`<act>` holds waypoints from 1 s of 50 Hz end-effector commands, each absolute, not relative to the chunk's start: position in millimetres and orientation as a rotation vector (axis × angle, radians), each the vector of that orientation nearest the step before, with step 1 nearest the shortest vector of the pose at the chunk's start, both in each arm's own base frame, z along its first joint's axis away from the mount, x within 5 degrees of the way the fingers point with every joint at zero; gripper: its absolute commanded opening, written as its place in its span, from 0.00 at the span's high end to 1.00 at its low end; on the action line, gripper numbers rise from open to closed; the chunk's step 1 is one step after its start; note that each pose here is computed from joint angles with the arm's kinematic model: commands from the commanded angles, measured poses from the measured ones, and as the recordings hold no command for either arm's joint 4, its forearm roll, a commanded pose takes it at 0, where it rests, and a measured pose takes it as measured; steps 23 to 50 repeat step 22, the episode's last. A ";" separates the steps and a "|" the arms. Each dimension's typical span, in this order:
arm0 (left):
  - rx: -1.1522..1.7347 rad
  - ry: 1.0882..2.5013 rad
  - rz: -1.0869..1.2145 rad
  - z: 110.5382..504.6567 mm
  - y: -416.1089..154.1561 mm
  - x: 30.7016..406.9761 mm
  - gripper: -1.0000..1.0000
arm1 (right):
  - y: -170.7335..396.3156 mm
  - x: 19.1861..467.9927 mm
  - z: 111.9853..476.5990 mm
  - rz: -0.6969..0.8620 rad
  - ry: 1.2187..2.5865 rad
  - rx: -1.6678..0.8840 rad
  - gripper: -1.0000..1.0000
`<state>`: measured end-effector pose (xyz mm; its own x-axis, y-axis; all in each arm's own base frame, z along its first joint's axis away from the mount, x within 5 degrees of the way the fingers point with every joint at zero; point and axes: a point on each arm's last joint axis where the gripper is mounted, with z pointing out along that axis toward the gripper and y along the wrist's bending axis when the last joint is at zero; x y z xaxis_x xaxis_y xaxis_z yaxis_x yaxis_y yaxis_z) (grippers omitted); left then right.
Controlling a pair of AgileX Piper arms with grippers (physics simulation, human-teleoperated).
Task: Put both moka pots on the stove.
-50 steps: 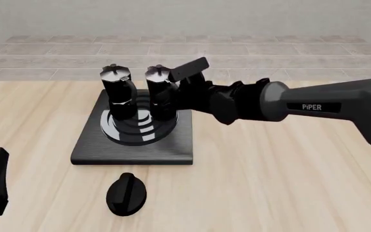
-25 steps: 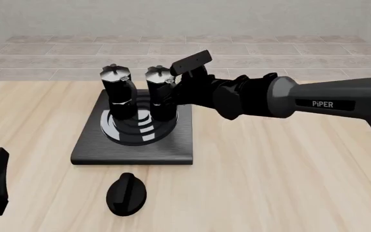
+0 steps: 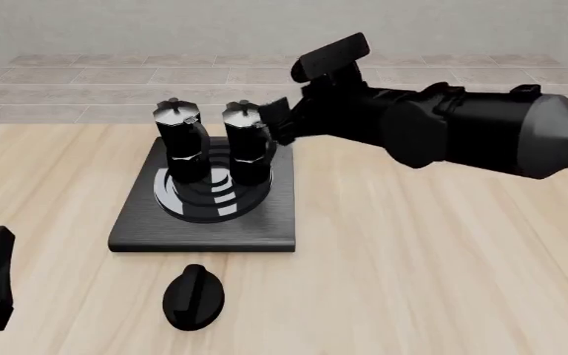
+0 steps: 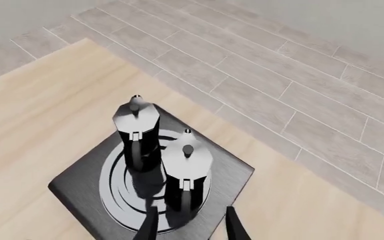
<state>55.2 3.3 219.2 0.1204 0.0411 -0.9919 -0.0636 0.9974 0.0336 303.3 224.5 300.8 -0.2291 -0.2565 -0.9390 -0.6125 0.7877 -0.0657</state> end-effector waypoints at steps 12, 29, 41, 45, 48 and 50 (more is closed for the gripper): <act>-0.014 1.449 0.079 218.5 3.2 55.4 0.00 | 152.6 227.9 325.6 0.417 1.712 -0.531 0.00; -0.010 1.451 0.080 217.1 3.1 55.6 0.00 | 132.0 195.0 330.7 0.455 1.667 -0.492 0.00; -0.010 1.451 0.080 217.1 3.1 55.6 0.00 | 132.0 195.0 330.7 0.455 1.667 -0.492 0.00; -0.010 1.451 0.080 217.1 3.1 55.6 0.00 | 132.0 195.0 330.7 0.455 1.667 -0.492 0.00; -0.010 1.451 0.080 217.1 3.1 55.6 0.00 | 132.0 195.0 330.7 0.455 1.667 -0.492 0.00; -0.010 1.451 0.080 217.1 3.1 55.6 0.00 | 132.0 195.0 330.7 0.455 1.667 -0.492 0.00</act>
